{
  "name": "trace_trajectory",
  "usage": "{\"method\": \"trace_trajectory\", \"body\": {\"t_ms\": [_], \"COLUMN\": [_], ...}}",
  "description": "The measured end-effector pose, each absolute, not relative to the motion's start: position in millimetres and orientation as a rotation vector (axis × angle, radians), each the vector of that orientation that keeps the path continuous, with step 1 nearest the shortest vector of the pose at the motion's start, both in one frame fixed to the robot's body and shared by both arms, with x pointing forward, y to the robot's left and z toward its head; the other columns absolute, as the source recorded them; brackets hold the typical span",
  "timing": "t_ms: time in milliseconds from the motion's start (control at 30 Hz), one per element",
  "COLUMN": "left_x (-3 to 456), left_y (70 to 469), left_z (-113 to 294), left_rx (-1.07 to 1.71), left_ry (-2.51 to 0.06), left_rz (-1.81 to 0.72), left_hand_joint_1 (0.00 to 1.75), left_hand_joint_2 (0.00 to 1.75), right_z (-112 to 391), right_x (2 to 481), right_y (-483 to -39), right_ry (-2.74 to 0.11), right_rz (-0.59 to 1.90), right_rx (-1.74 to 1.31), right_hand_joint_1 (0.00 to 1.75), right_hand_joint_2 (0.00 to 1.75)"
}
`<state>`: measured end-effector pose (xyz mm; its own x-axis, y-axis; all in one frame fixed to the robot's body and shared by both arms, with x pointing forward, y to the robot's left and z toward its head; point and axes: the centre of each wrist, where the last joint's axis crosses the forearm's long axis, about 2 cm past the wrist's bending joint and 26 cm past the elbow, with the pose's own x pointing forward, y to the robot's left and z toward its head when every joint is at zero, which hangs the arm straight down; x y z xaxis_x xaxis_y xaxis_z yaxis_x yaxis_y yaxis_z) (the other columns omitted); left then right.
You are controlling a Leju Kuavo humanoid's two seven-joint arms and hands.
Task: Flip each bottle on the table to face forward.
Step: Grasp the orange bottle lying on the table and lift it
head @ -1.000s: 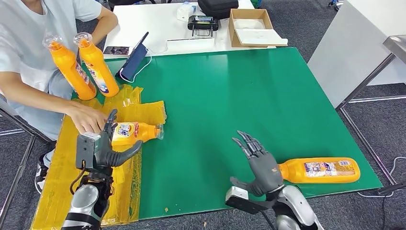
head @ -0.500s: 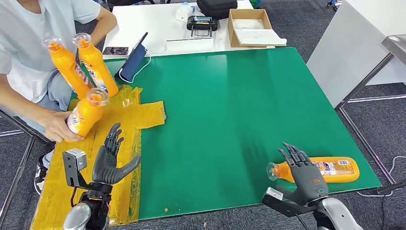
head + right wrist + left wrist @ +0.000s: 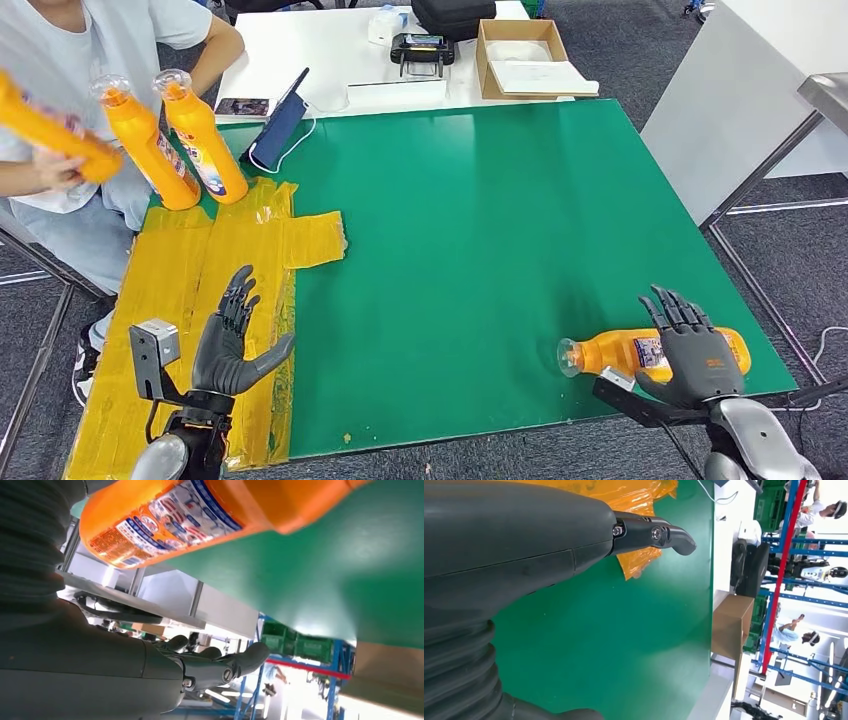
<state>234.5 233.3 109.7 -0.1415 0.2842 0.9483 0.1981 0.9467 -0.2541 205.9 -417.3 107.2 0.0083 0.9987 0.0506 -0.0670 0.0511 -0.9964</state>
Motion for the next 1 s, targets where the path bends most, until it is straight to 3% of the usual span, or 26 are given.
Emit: {"method": "trace_trajectory", "body": {"t_ms": [1000], "left_x": [251], "left_y": [230], "left_z": [116], "left_rx": [-0.378], "left_ry": [-1.731], "left_rz": [0.059], "left_hand_joint_1": [0.00], "left_hand_joint_2": [1.75], "right_z": [82], "right_x": [222], "right_y": [-471], "right_ry": [-0.827], "right_rz": [1.276], "right_rx": [-1.015], "right_hand_joint_1": [0.00], "right_hand_joint_2": [1.75]}}
